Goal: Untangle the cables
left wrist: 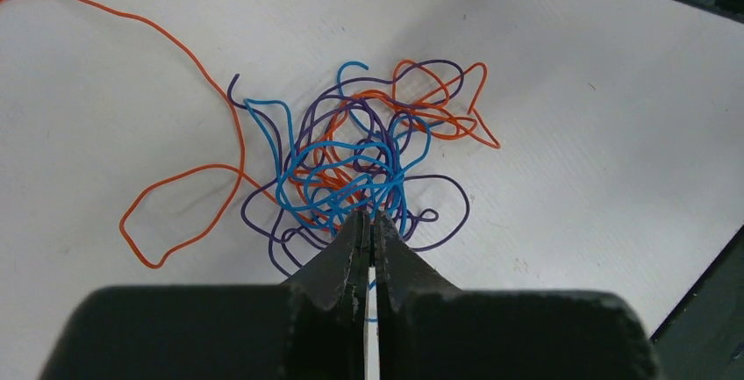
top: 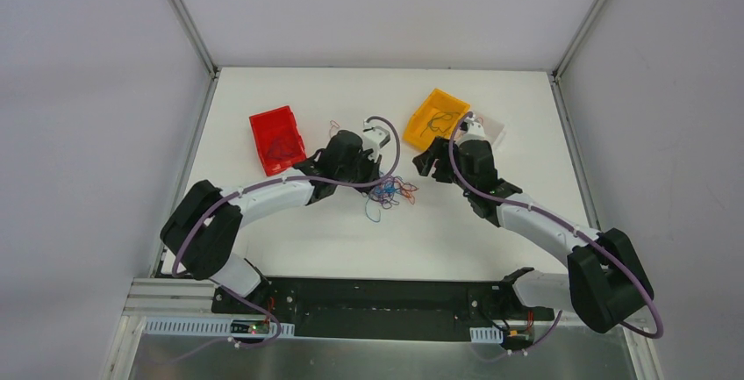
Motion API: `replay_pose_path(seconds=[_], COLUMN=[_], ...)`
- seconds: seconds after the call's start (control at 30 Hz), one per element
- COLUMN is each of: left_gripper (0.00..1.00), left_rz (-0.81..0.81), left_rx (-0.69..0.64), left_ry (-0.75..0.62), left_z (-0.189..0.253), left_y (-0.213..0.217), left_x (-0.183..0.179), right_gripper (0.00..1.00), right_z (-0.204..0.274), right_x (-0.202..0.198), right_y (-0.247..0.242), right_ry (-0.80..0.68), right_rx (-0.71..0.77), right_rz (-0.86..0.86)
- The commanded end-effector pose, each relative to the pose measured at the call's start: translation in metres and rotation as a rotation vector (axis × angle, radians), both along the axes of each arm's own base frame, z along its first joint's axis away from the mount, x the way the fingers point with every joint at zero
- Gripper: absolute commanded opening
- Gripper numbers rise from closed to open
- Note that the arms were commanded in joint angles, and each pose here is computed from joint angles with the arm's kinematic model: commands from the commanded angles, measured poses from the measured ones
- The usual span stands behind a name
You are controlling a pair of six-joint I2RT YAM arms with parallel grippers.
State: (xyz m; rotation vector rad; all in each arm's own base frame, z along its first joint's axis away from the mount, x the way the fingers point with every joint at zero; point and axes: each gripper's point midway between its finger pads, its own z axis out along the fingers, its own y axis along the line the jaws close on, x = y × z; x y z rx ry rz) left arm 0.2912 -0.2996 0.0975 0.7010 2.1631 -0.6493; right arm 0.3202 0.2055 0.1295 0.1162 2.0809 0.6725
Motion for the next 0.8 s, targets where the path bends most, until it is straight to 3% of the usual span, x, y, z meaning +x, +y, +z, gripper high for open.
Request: replay_pose_path(seconds=[0.0, 0.3, 0.77], left_gripper=[0.0, 0.0, 0.0], left_rz=[0.009, -0.03, -0.259], left_rx=[-0.076, -0.171, -0.351], left_ry=[-0.036, -0.113, -0.078], left_z=[0.048, 0.147, 0.245], left_y=[-0.004, -0.003, -0.026], left_x=[-0.002, -0.013, -0.057], right_gripper=[0.72, 0.7, 0.72], right_z=[0.022, 0.043, 0.09], right_x=[0.009, -0.017, -0.088], right_y=[0.007, 0.044, 0.084], right_ry=[-0.044, -0.134, -0.399], right_rx=[0.036, 0.181, 0.319], right_rz=[-0.001, 0.25, 0.648])
